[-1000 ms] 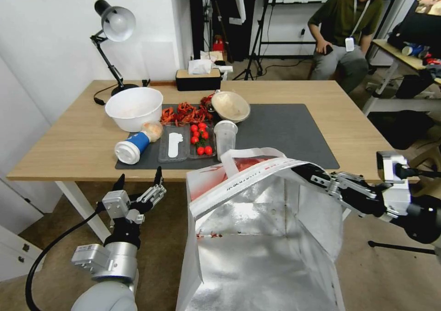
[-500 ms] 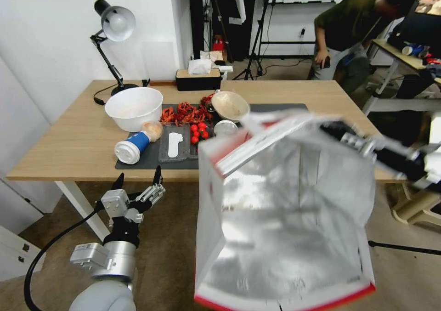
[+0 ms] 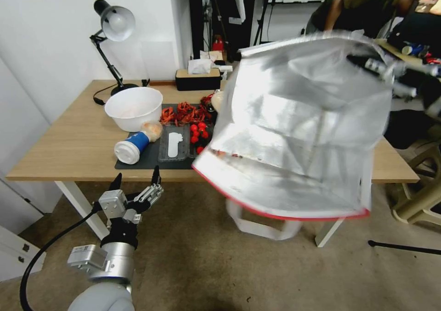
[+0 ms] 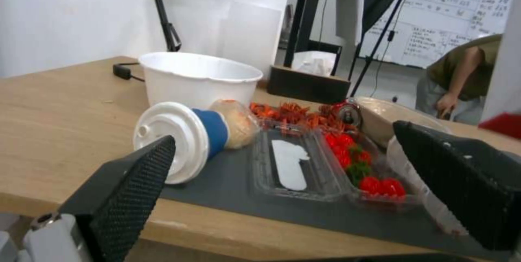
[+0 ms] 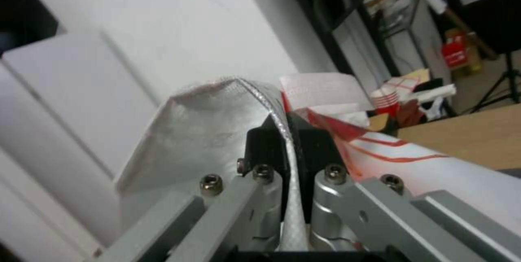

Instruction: Pick up the food delivery bag from the floor and place it on the table.

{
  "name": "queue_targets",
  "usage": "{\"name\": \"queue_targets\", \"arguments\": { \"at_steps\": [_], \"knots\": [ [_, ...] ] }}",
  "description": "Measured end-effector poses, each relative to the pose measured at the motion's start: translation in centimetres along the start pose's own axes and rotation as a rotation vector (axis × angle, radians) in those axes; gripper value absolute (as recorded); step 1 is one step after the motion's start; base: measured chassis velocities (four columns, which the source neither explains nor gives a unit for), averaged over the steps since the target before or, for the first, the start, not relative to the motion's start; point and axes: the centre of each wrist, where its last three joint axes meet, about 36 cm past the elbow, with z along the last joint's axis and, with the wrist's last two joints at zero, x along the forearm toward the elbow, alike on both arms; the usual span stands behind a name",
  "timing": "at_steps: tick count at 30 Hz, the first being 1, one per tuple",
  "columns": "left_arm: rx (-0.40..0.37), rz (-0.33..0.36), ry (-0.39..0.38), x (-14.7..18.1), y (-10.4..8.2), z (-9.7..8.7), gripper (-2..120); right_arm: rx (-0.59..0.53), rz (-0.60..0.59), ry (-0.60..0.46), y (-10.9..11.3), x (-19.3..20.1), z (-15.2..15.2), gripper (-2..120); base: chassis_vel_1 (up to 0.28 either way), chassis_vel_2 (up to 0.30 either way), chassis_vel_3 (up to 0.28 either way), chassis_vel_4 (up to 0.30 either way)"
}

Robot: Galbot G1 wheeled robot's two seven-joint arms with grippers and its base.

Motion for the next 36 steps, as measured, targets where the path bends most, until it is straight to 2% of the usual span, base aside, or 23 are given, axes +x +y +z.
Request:
{"name": "queue_targets", "arguments": {
  "at_steps": [6, 9, 12, 18, 26, 36],
  "knots": [
    [-0.003, -0.010, 0.004, 0.3, -0.1, 0.2, 100, -0.048, 0.076, -0.075, -0.8, -0.5, -0.8, 0, 0.000, 0.000, 0.000, 0.000],
    [-0.006, -0.012, 0.006, 0.4, -0.1, 0.2, 100, -0.078, 0.145, -0.112, -1.9, -0.9, -1.0, 0, 0.000, 0.000, 0.000, 0.000],
    [-0.011, -0.014, 0.007, 0.6, -0.1, 0.2, 100, -0.132, 0.225, -0.143, -4.1, -1.1, -1.0, 0, 0.000, 0.000, 0.000, 0.000],
    [-0.018, -0.017, 0.009, 0.8, -0.1, 0.3, 100, -0.177, 0.260, -0.156, -6.1, -0.9, -0.8, 0, 0.000, 0.000, 0.000, 0.000],
    [-0.026, -0.014, 0.007, 1.0, -0.3, 0.4, 100, -0.271, 0.332, -0.132, -11.1, -0.9, 1.0, 0, 0.000, 0.000, 0.000, 0.000],
    [-0.029, -0.019, 0.002, 1.0, -0.4, 0.4, 100, -0.296, 0.318, -0.134, -12.9, -2.8, 2.0, 0, 0.000, 0.000, 0.000, 0.000]
  ]
}}
